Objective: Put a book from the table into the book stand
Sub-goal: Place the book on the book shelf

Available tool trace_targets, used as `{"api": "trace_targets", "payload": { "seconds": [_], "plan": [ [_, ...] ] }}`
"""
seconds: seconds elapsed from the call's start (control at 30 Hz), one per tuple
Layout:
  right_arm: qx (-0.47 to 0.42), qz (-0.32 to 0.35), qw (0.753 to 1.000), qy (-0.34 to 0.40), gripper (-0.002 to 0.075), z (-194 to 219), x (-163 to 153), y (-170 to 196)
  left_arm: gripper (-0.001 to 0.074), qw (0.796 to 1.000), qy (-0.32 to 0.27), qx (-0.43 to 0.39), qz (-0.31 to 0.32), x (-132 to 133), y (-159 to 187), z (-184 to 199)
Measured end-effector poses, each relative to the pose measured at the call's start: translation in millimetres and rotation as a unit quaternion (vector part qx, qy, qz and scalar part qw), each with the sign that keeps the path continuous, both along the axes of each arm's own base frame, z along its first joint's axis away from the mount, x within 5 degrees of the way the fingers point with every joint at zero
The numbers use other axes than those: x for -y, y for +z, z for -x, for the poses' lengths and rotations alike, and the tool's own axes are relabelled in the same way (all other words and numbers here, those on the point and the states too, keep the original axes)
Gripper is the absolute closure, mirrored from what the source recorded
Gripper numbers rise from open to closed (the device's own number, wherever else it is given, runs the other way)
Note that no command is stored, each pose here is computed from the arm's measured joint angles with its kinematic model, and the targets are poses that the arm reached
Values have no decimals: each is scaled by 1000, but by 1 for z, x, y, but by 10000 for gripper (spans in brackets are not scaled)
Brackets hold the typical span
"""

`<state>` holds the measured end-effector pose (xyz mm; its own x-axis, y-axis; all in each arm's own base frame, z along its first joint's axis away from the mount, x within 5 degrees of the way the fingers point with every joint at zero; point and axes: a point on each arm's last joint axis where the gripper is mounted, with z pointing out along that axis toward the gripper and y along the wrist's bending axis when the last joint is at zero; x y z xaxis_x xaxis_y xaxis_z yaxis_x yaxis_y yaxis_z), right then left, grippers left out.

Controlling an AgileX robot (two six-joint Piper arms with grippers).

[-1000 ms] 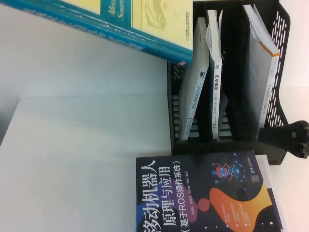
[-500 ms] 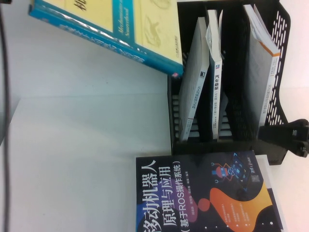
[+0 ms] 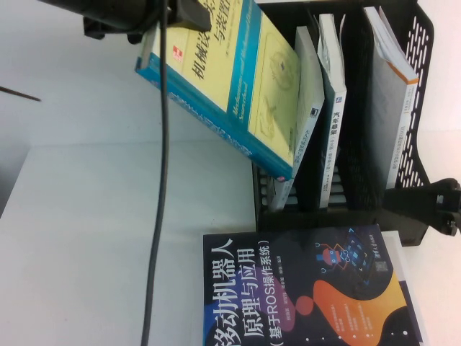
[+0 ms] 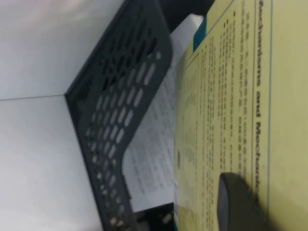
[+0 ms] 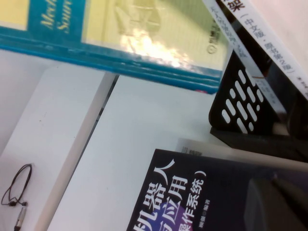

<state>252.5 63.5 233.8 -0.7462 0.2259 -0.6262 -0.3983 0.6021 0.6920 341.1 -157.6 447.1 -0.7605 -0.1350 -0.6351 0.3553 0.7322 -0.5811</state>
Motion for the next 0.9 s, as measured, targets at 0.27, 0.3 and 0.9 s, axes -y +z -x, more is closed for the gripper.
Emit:
{"api": "trace_targets", "payload": {
  "seconds": [0.27,0.3,0.9],
  "plan": [
    [-1,-2,1000,2,722,1,0,0,540,999,13,-21,-26,11,-24,-17],
    [-1,-3,1000,3,722,1,-1,0,540,999,16,-22,-25,12,-25,-18],
    [-1,-4,1000,2,722,1,0,0,540,996,70,-50,-31,16,-34,-26]
  ]
}}
